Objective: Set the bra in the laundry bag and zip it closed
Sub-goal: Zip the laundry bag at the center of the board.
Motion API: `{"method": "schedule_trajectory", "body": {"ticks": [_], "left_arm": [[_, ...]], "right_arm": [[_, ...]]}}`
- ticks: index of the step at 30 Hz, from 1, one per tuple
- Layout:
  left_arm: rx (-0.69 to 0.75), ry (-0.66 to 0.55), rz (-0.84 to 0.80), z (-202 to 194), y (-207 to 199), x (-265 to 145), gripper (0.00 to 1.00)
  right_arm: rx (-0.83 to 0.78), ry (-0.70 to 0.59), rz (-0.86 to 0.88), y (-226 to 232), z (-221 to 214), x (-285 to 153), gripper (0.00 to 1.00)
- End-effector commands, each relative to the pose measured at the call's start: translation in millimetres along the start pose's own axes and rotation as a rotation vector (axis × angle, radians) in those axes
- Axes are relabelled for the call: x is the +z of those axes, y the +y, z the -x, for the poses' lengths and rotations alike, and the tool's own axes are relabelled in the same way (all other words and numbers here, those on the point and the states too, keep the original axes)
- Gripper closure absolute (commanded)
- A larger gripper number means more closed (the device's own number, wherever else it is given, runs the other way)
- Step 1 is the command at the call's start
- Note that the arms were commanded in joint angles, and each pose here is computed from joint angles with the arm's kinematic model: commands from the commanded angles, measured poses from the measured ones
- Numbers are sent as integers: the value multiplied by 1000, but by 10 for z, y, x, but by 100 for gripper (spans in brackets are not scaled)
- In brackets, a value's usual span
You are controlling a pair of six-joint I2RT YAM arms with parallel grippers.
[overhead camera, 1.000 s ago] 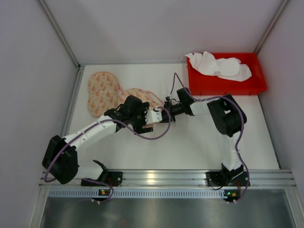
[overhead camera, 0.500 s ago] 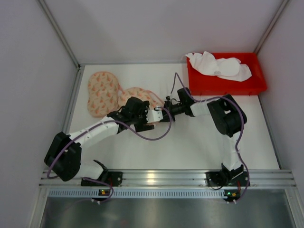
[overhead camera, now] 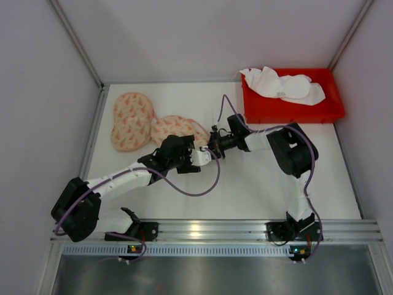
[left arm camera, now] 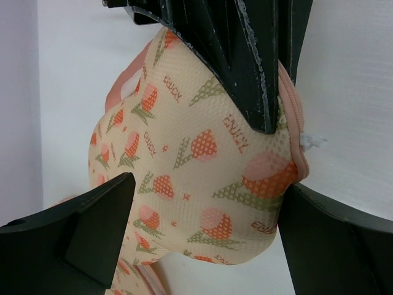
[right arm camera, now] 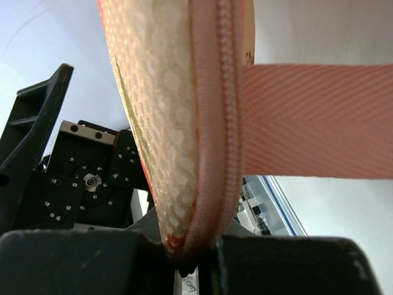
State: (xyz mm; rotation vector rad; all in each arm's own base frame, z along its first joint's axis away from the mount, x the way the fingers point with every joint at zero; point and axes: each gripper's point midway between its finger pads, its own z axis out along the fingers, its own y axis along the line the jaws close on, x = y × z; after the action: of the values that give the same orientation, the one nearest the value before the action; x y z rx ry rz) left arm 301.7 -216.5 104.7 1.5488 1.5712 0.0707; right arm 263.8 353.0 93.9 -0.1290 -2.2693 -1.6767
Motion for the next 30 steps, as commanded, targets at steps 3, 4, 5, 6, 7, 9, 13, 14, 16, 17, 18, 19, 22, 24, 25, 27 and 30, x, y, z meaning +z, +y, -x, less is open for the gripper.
{"method": "schedule_trajectory", "body": {"ticks": [3, 4, 5, 6, 7, 9, 13, 14, 16, 17, 18, 19, 22, 24, 25, 27, 30], "left_arm": [[74, -135, 232, 414, 624, -332, 4], [79, -117, 205, 367, 564, -340, 4], [82, -116, 197, 358, 548, -353, 4], [86, -118, 196, 360, 548, -385, 5], [89, -114, 178, 346, 511, -389, 5], [87, -108, 170, 333, 496, -406, 5], [91, -108, 126, 315, 401, -409, 5], [97, -100, 126, 293, 399, -404, 5], [92, -98, 141, 281, 423, -399, 5], [88, -71, 164, 218, 462, -386, 5], [84, -79, 201, 234, 536, -380, 6], [78, -78, 218, 225, 557, -371, 6], [72, -120, 228, 300, 578, -352, 6], [81, -176, 201, 404, 533, -361, 6], [85, -187, 203, 430, 542, -383, 6], [89, -202, 195, 464, 535, -408, 7], [106, -194, 181, 446, 506, -465, 7]], "right_arm": [[-80, 90, 10, 141, -220, 63, 100], [-77, 90, 7, 133, -213, 66, 100], [-78, 93, 6, 127, -212, 75, 100], [-78, 92, 7, 130, -202, 72, 100], [-79, 92, 6, 132, -205, 70, 100], [-82, 91, 6, 141, -199, 71, 100], [-89, 92, 7, 147, -207, 66, 100], [-96, 92, 10, 174, -214, 60, 100], [-95, 94, 12, 195, -228, 52, 100], [-97, 96, 14, 197, -230, 51, 100], [-100, 97, 14, 198, -238, 54, 100], [-97, 100, 14, 192, -249, 51, 100], [-94, 108, 9, 146, -285, 74, 100], [-103, 114, 6, 130, -303, 87, 100], [-95, 112, -1, 114, -300, 89, 100], [-113, 113, -6, 95, -298, 90, 100], [-112, 104, -28, 52, -262, 84, 100]]}}
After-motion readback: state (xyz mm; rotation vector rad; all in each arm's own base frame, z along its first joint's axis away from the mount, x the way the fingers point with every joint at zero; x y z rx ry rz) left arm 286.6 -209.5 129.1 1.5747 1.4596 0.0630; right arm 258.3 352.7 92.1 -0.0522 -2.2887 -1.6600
